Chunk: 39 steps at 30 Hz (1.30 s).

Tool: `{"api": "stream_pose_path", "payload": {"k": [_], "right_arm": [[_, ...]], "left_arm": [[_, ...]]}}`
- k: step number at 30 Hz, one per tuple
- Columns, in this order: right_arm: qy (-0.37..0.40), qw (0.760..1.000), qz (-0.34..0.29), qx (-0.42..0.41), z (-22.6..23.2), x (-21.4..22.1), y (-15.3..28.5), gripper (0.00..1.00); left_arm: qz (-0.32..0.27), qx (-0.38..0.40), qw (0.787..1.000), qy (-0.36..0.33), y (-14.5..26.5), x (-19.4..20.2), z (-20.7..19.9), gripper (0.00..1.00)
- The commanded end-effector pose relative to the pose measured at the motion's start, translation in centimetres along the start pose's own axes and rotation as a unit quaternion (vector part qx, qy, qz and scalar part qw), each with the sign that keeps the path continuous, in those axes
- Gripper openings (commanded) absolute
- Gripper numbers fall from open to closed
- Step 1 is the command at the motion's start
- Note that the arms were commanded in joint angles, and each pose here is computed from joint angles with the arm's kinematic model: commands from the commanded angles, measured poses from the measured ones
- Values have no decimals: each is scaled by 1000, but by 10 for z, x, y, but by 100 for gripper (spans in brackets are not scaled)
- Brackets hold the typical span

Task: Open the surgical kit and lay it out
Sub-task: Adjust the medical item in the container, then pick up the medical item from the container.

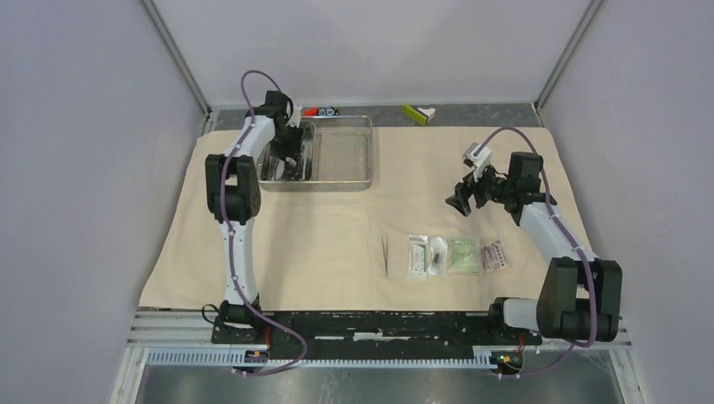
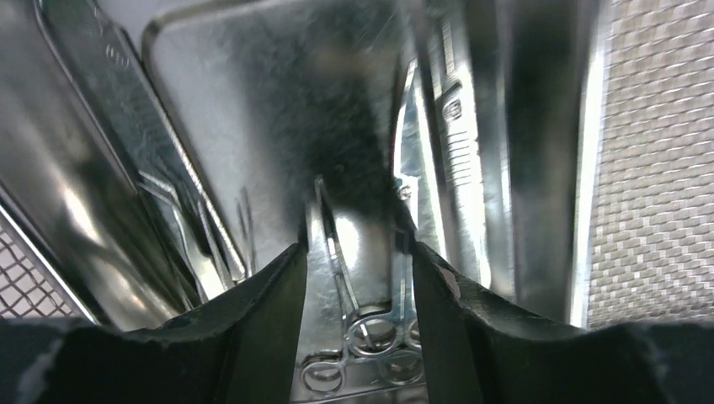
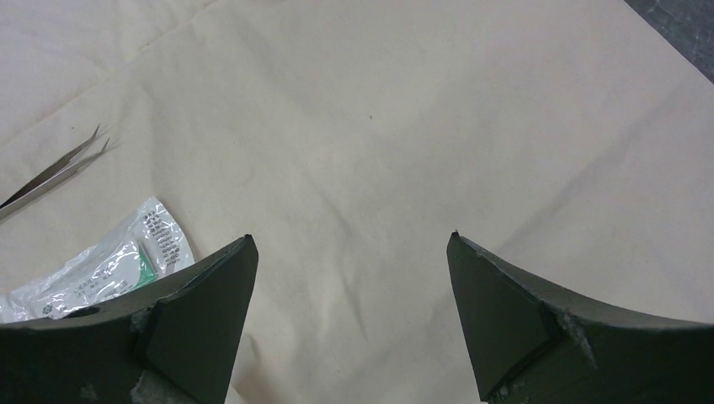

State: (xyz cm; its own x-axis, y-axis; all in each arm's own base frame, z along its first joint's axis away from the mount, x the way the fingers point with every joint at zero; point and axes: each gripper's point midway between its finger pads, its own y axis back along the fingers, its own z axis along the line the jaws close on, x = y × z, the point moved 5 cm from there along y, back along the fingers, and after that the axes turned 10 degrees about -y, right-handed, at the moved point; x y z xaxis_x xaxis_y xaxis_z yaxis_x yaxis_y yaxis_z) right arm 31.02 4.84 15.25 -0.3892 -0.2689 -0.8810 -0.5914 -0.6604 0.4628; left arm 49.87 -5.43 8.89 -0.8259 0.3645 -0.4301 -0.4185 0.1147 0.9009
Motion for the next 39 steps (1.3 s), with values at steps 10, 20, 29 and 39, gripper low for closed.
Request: {"api": "stream_pose_path", "payload": {"k": [10,20,29,39], "right_arm": [[12,1000,-10,-5,-5,-10,-2,90],[9,1000,-11,-10,-5,-11,-3,90],[12,1000,-7,-10,-4,-9,-2,90],[13,1000,-4,-9,-4,-6,-2,90]], "left_arm": [[-49,7,999,8,51,-3,32,53],[-57,-39,997,-15,64,-12,47,56],[-26,-61,997,-28,33,-8,59,52],[8,-70,996,-46,11,5,64,49]]}}
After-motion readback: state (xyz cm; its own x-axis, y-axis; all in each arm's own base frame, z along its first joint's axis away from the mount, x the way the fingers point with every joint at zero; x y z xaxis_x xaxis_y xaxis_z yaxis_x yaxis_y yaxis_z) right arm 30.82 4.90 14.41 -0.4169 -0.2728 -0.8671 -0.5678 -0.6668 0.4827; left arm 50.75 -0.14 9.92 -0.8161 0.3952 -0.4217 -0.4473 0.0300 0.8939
